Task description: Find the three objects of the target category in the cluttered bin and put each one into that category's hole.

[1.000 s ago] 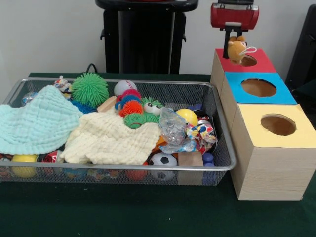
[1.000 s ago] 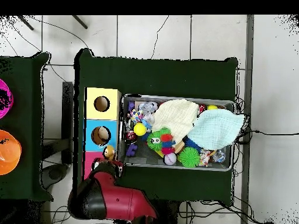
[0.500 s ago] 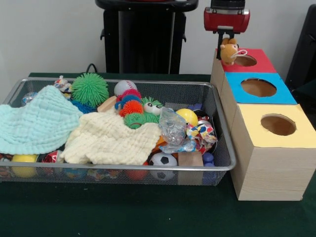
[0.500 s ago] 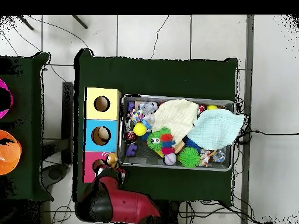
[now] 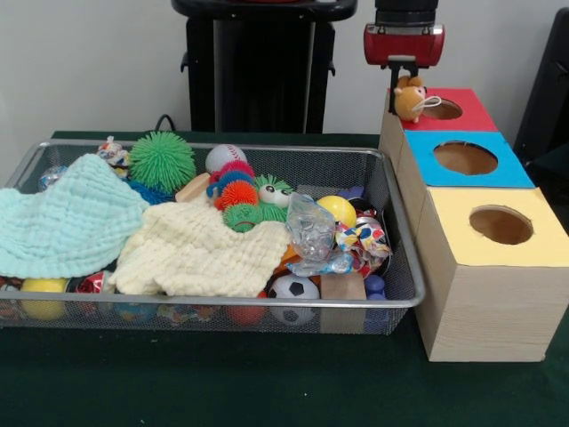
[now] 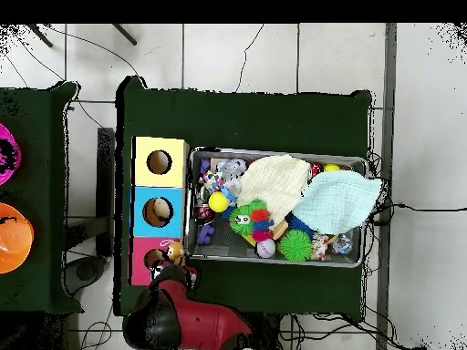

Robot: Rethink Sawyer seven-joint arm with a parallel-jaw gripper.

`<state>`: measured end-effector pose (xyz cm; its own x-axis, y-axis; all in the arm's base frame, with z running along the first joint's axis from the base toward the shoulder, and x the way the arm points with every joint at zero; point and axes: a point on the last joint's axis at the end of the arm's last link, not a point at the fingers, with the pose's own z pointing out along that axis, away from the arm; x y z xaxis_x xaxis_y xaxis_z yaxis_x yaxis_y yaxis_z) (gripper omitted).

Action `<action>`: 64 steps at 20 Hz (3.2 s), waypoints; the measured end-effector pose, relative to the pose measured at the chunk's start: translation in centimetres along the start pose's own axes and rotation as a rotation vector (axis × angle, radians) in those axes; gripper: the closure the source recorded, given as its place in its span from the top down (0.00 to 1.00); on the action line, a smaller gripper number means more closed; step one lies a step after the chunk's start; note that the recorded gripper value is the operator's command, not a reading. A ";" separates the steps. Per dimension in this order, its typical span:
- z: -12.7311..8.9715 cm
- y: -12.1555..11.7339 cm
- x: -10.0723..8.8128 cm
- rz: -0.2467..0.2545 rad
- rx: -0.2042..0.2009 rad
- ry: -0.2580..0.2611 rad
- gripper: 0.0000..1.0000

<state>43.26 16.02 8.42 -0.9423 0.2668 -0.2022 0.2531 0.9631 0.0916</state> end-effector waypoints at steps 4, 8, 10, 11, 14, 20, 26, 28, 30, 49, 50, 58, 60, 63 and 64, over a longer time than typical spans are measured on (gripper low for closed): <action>0.0 0.0 0.2 0.019 -0.003 -0.016 0.00; -0.1 0.1 0.3 0.040 -0.003 -0.020 0.00; -0.1 0.1 0.3 0.054 -0.002 -0.020 0.00; -0.1 0.2 0.3 0.062 -0.002 -0.019 0.00; -0.1 0.3 0.3 0.082 0.000 -0.019 0.00; -0.1 0.6 0.4 0.127 0.013 -0.021 0.00; -0.4 1.3 0.6 0.150 0.037 -0.034 0.00; -0.5 1.6 0.7 0.162 0.048 -0.040 0.00; -0.5 1.9 0.8 0.172 0.062 -0.049 0.00; -6.2 9.6 3.3 0.061 0.090 0.169 0.00; -6.3 9.6 3.0 0.063 0.088 0.163 0.00; -5.5 8.1 0.3 0.107 0.083 0.087 0.00; -4.8 7.6 -0.3 0.119 0.085 0.069 0.00; -3.4 6.8 -0.8 0.134 0.088 0.051 0.00; -2.7 6.4 -0.9 0.142 0.088 0.045 0.00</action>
<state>45.18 21.89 11.81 -0.9041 0.4002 -0.1495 0.4005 0.9158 0.0298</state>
